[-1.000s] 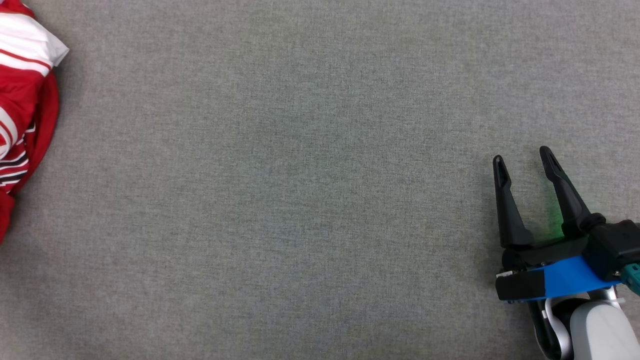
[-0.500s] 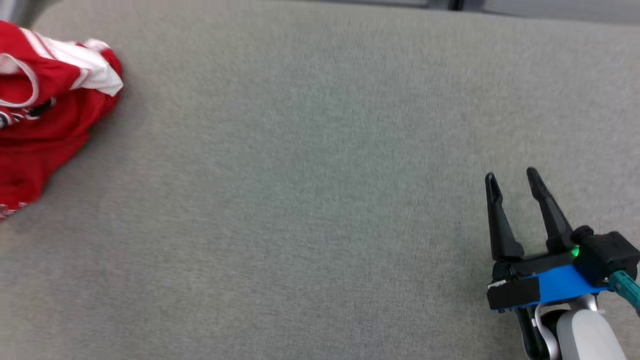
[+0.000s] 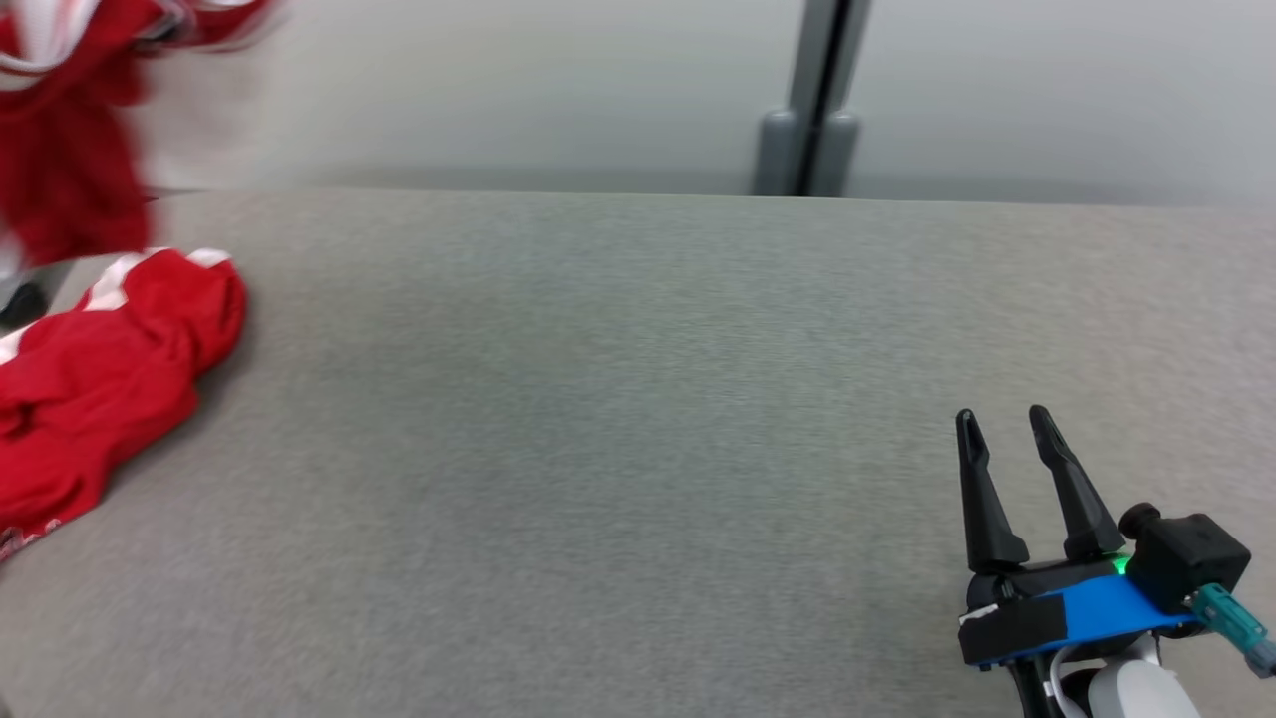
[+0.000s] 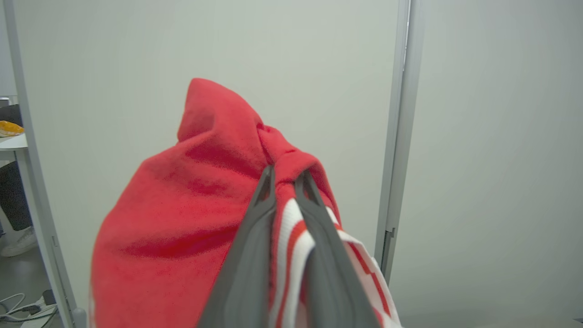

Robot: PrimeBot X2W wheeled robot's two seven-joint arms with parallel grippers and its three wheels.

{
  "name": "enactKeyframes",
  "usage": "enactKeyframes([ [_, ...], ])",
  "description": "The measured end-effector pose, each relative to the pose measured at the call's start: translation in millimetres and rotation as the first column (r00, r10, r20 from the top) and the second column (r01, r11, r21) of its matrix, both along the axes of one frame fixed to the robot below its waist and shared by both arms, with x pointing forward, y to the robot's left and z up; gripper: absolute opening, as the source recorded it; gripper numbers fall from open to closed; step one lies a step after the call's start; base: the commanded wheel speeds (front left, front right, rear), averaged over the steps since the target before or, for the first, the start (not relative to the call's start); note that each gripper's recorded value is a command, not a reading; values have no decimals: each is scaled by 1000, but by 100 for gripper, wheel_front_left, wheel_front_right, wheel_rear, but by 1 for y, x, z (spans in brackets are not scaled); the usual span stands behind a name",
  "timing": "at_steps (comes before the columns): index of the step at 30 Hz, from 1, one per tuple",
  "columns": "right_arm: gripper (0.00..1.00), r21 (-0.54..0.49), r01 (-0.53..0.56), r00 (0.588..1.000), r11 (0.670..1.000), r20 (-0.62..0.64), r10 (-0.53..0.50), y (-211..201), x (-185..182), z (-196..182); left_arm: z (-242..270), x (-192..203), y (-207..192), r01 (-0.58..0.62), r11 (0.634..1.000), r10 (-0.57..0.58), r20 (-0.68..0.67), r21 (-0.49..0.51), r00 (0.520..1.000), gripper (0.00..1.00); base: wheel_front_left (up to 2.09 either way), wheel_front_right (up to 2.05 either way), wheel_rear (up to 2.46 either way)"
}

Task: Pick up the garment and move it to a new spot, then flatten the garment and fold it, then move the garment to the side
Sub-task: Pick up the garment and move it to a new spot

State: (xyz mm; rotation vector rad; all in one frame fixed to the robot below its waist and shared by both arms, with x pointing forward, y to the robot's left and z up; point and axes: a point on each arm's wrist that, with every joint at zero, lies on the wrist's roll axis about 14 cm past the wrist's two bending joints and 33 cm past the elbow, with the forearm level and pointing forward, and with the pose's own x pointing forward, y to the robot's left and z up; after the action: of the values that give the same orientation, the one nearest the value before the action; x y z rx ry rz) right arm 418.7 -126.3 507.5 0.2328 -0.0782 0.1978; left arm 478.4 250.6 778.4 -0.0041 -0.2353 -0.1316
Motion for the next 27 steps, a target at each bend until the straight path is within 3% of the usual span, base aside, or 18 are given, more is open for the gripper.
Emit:
enactKeyframes([
  [5, 100, -5, 82, 997, 997, 12, -82, -30, -15, 6, 3, 7, -98, 272, 962, -272, 4, -20, 962, 0, 0, 0, 0],
  [11, 100, -21, 205, 979, 979, 18, -204, -73, -35, 9, -37, 6, -204, 531, 846, -533, -86, -52, 842, 0, 0, 0, 0],
  [16, 100, -21, 285, 959, 958, 15, -284, -100, -50, 10, -97, 3, -266, 637, 758, -652, -194, -138, 733, 0, 0, 0, 0],
  [21, 100, -23, 325, 946, 945, 6, -325, -113, -57, 7, -195, 2, -294, 633, 751, -650, -384, -189, 656, 0, 0, 0, 0],
  [24, 100, -20, 336, 942, 942, 1, -336, -116, -58, 6, -261, -4, -291, 603, 783, -585, -514, -156, 627, 0, 0, 0, 0],
  [25, 100, -20, 336, 942, 941, 3, -337, -117, -58, 6, -278, -6, -288, 589, 794, -565, -541, -150, 623, 36, 0, 0, 0],
  [26, 100, -19, 337, 941, 941, 4, -337, -117, -58, 7, -294, -8, -284, 575, 807, -537, -571, -133, 622, 62, 0, 0, 0],
  [27, 100, -19, 340, 941, 940, 4, -340, -118, -58, 7, -307, -10, -282, 570, 813, -519, -589, -116, 619, 62, 0, 0, 0],
])
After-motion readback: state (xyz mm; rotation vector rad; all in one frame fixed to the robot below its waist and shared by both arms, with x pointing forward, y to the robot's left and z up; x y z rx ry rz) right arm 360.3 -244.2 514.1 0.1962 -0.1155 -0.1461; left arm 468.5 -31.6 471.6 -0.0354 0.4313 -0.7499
